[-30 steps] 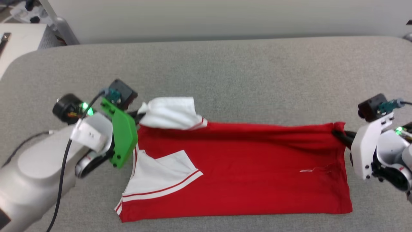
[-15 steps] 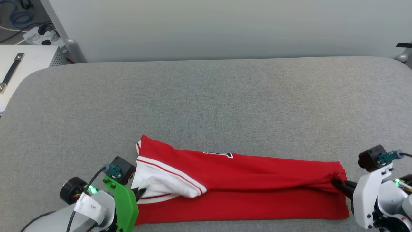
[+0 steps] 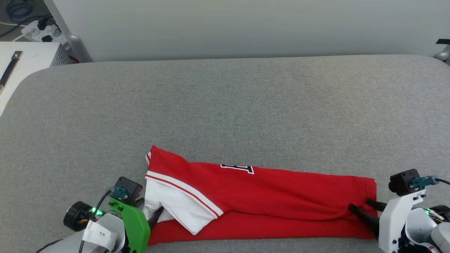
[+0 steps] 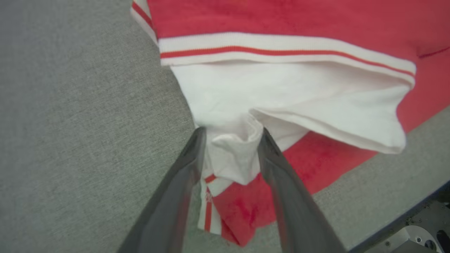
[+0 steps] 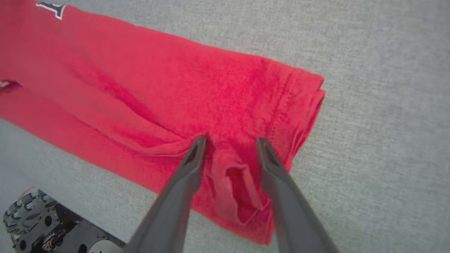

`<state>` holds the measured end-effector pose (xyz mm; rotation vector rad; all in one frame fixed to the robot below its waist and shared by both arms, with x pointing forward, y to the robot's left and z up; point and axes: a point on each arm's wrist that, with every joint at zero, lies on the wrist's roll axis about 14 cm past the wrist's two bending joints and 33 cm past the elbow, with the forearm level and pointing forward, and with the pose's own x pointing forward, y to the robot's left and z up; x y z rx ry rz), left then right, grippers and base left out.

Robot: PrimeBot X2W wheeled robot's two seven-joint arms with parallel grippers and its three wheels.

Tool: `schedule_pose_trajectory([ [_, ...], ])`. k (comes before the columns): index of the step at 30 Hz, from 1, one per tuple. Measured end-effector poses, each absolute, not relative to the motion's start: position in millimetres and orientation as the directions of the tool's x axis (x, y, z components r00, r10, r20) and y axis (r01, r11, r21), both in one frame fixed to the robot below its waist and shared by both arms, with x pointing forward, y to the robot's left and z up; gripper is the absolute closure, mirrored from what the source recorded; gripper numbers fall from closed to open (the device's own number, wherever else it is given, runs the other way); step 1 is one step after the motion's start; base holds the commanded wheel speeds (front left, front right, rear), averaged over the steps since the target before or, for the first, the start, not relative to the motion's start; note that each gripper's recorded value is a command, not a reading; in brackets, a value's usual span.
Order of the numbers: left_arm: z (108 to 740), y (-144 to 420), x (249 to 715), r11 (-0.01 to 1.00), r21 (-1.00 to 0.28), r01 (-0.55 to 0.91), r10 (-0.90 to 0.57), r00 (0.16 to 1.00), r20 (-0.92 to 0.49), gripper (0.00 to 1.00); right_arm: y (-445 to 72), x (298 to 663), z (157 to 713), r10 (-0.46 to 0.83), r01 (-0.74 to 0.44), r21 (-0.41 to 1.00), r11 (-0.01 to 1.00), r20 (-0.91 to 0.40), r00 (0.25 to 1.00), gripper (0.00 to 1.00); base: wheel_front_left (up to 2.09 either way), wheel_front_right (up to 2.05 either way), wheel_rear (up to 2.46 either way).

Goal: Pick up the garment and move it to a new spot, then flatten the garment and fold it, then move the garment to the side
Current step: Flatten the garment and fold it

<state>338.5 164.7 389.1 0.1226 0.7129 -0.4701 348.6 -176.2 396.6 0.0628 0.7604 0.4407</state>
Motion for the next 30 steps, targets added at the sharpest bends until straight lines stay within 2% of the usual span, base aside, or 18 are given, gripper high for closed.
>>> schedule_pose_trajectory([
  [10,440,179,356,0.943,0.042,0.329,-0.285,0.869,-0.406,0.00,-190,367,463,0.402,-0.370,0.163,0.914,-0.470,0.786,0.00,0.00,0.00,0.00],
  [13,460,186,365,0.958,0.085,0.273,-0.233,0.919,-0.317,0.00,-201,372,476,0.380,-0.357,0.140,0.923,-0.461,0.802,0.00,0.00,0.00,0.00],
  [19,483,200,373,0.977,0.141,0.158,-0.127,0.971,-0.203,0.00,-221,361,463,0.342,-0.314,0.151,0.937,-0.577,0.742,0.00,0.00,0.00,0.00],
  [24,518,209,382,0.989,0.144,0.027,-0.021,0.999,-0.039,0.00,-221,353,444,0.350,-0.280,0.213,0.936,-0.648,0.676,0.00,0.00,0.00,0.00],
  [30,519,226,368,0.986,0.128,-0.106,0.104,0.994,0.025,0.00,-214,351,420,0.362,-0.244,0.267,0.932,-0.693,0.624,0.00,0.00,0.00,0.00],
])
